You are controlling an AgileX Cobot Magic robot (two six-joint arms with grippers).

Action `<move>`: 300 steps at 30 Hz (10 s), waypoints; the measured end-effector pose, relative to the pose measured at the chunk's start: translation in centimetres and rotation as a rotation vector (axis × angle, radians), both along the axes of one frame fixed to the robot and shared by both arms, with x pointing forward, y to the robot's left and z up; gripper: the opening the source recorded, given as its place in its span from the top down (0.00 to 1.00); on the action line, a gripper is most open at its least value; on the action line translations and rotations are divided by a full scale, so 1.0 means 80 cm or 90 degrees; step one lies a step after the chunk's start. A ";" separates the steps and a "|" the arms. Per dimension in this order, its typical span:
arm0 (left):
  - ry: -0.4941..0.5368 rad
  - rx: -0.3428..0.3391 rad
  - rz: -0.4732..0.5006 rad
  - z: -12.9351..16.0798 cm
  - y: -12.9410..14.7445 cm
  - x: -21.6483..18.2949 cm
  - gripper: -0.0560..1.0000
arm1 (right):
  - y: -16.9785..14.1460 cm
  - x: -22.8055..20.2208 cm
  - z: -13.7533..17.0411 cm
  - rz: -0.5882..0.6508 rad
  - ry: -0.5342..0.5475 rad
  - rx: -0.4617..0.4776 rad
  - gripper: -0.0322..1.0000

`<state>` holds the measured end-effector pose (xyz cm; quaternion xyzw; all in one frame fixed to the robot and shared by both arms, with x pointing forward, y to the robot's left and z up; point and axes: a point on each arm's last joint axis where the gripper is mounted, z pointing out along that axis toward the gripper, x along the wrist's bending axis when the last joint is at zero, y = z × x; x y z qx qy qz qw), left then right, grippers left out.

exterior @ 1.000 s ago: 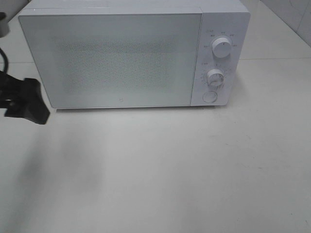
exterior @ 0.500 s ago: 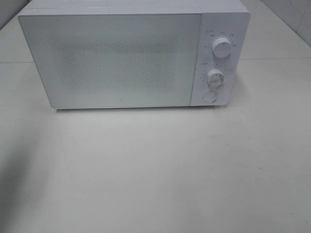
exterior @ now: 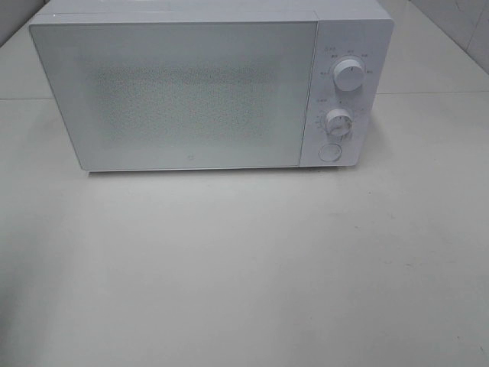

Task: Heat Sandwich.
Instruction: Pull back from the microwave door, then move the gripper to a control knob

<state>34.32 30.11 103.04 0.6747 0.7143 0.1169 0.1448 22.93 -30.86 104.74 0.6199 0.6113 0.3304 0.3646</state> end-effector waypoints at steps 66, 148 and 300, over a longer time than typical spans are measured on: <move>-0.473 0.054 0.003 0.029 0.001 -0.137 0.01 | 0.000 0.000 0.000 0.000 0.000 0.001 0.23; -0.473 0.054 0.003 0.029 0.001 -0.137 0.01 | 0.025 0.237 0.018 0.059 -0.049 0.003 0.23; -0.473 0.054 0.003 0.029 0.001 -0.137 0.01 | 0.180 0.404 -0.212 0.036 -0.211 -0.018 0.55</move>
